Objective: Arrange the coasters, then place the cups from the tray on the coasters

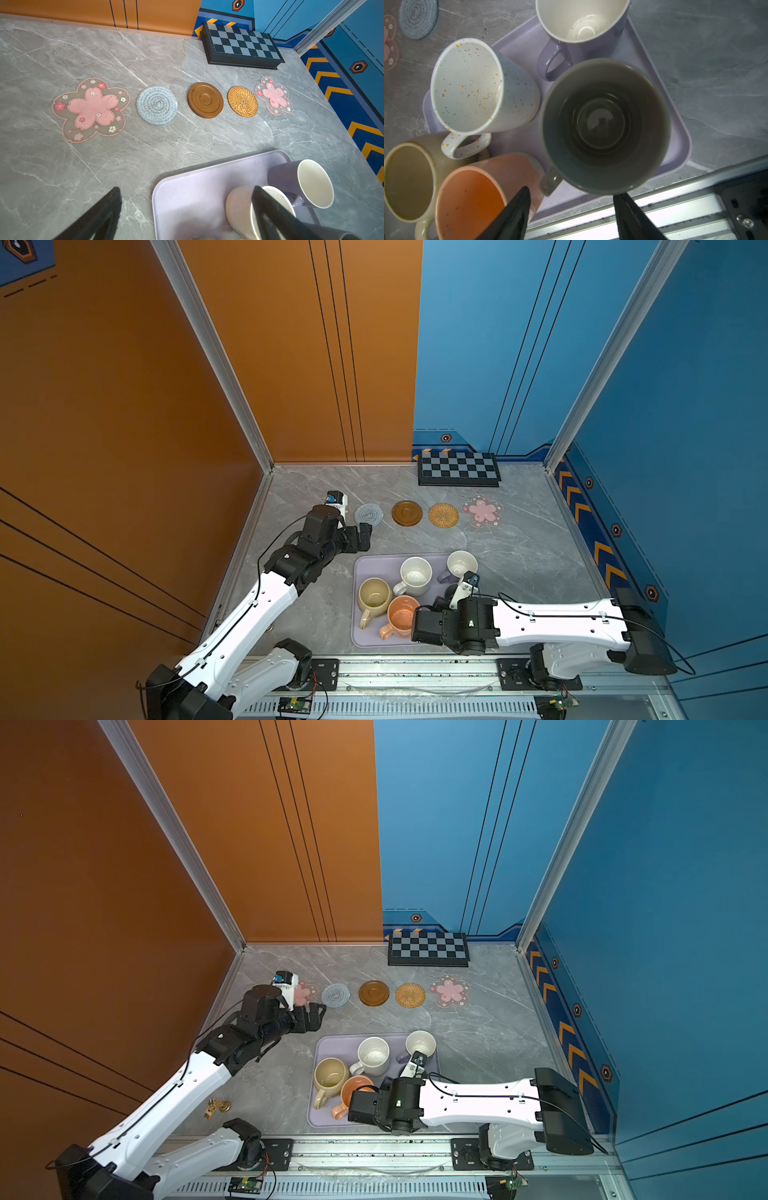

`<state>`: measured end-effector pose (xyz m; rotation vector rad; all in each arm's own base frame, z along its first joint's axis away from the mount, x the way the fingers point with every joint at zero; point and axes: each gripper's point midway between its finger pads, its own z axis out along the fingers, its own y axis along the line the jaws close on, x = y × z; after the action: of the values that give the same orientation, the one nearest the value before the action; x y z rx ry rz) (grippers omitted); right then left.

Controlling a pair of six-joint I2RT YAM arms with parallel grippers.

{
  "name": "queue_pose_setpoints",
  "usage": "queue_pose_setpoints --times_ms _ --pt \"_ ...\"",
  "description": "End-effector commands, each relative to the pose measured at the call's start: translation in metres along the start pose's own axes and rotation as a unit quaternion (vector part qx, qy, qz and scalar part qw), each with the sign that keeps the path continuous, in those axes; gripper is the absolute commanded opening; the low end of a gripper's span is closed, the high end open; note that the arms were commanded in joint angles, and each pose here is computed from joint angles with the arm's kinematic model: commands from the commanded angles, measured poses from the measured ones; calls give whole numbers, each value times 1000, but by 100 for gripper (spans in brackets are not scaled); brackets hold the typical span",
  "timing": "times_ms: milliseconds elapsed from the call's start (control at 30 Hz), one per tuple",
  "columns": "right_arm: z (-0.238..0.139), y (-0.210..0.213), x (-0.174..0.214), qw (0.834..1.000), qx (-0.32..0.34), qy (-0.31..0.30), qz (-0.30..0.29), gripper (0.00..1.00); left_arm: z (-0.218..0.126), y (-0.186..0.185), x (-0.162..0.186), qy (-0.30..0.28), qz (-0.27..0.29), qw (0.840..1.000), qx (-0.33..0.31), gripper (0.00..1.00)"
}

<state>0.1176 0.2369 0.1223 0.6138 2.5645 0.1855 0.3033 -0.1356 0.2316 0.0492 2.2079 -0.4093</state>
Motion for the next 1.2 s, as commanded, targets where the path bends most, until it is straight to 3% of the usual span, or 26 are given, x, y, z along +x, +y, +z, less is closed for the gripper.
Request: queue_pose_setpoints --times_ms 0,467,733,1167 --pt "0 1 -7 1000 13 -17 12 67 -6 -4 3 -1 -4 1000 10 98" --pt "12 -19 -5 997 42 -11 59 68 -9 -4 6 -7 1 1000 11 98" --pt "13 -46 -3 995 82 13 48 65 -12 -4 6 -12 5 1000 11 98" --pt "-4 -75 -22 996 88 2 17 66 -12 -3 8 -9 13 1000 7 98"
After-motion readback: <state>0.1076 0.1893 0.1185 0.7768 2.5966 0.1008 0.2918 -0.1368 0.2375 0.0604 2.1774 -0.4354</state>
